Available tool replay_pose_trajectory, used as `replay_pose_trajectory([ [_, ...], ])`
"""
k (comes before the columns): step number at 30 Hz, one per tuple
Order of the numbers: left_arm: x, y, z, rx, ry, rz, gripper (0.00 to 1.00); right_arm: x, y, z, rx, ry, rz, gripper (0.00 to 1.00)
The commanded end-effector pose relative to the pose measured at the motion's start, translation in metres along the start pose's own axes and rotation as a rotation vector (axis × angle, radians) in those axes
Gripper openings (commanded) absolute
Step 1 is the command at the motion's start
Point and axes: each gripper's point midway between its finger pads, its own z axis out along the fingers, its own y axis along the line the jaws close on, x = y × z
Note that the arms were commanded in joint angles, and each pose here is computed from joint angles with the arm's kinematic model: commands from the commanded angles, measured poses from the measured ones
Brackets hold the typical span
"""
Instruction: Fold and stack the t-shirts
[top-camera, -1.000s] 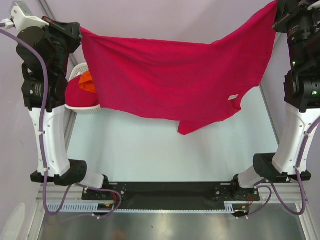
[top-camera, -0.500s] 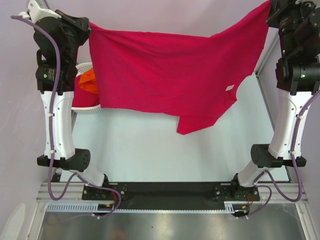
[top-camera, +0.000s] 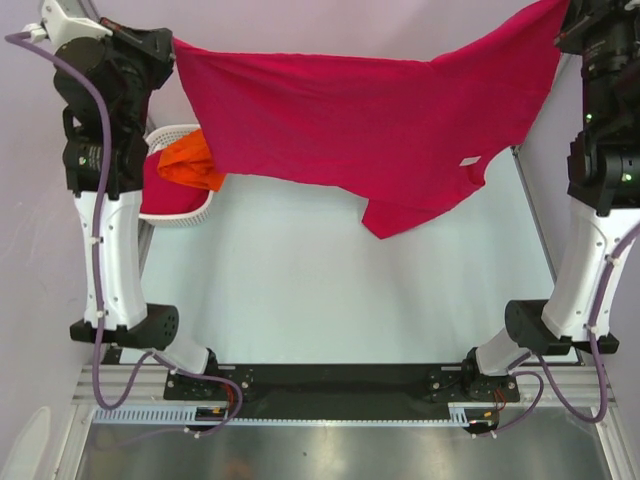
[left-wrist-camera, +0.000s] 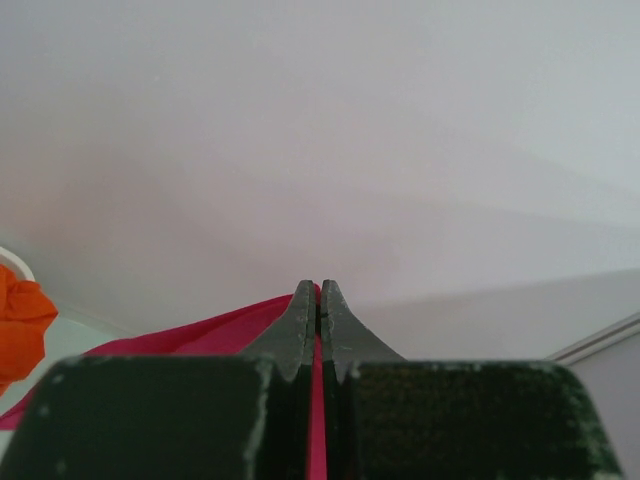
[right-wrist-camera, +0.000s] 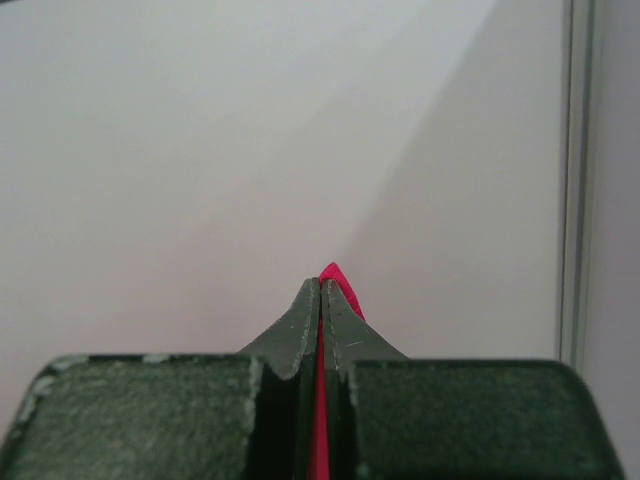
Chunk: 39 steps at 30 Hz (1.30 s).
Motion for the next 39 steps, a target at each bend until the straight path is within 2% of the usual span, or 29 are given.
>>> replay_pose_trajectory([
  [1, -0.053, -0.021, -0.059, 0.060, -0.121, 0.003, 0.00, -0.079, 0.012, -0.045, -0.034, -0.179, -0.029, 0.00],
  [5, -0.069, -0.019, -0.106, 0.051, -0.150, -0.007, 0.00, -0.106, 0.016, -0.068, -0.045, -0.231, -0.035, 0.00],
  [7, -0.062, -0.009, -0.115, 0.029, -0.134, -0.006, 0.00, -0.114, 0.016, -0.078, -0.047, -0.240, -0.037, 0.00],
  [8, -0.072, -0.011, -0.135, 0.043, -0.161, -0.013, 0.00, -0.115, 0.018, -0.082, -0.057, -0.239, -0.035, 0.00],
  [15, -0.079, 0.000, -0.183, 0.027, -0.183, -0.012, 0.00, -0.131, 0.024, -0.116, -0.090, -0.242, -0.036, 0.00],
  [24, -0.086, 0.009, -0.224, 0.006, -0.195, 0.008, 0.00, -0.154, 0.024, -0.164, -0.089, -0.270, -0.061, 0.00],
  [28, -0.084, 0.021, -0.227, -0.045, -0.196, 0.021, 0.00, -0.135, 0.015, -0.157, -0.052, -0.216, -0.075, 0.00],
  [32, -0.072, 0.032, -0.208, -0.091, -0.167, 0.038, 0.00, -0.108, 0.005, -0.141, -0.012, -0.144, -0.095, 0.00],
  [35, -0.052, 0.048, -0.190, -0.133, -0.139, 0.054, 0.00, -0.088, -0.003, -0.137, 0.014, -0.094, -0.117, 0.00],
  [37, -0.027, 0.070, -0.176, -0.188, -0.094, 0.064, 0.00, -0.052, -0.013, -0.128, 0.049, -0.009, -0.128, 0.00],
  [38, -0.018, 0.080, -0.173, -0.210, -0.080, 0.064, 0.00, -0.056, -0.015, -0.134, 0.057, -0.029, -0.126, 0.00],
  [39, 0.003, 0.100, -0.165, -0.254, -0.057, 0.065, 0.00, -0.018, -0.023, -0.124, 0.074, 0.048, -0.136, 0.00],
])
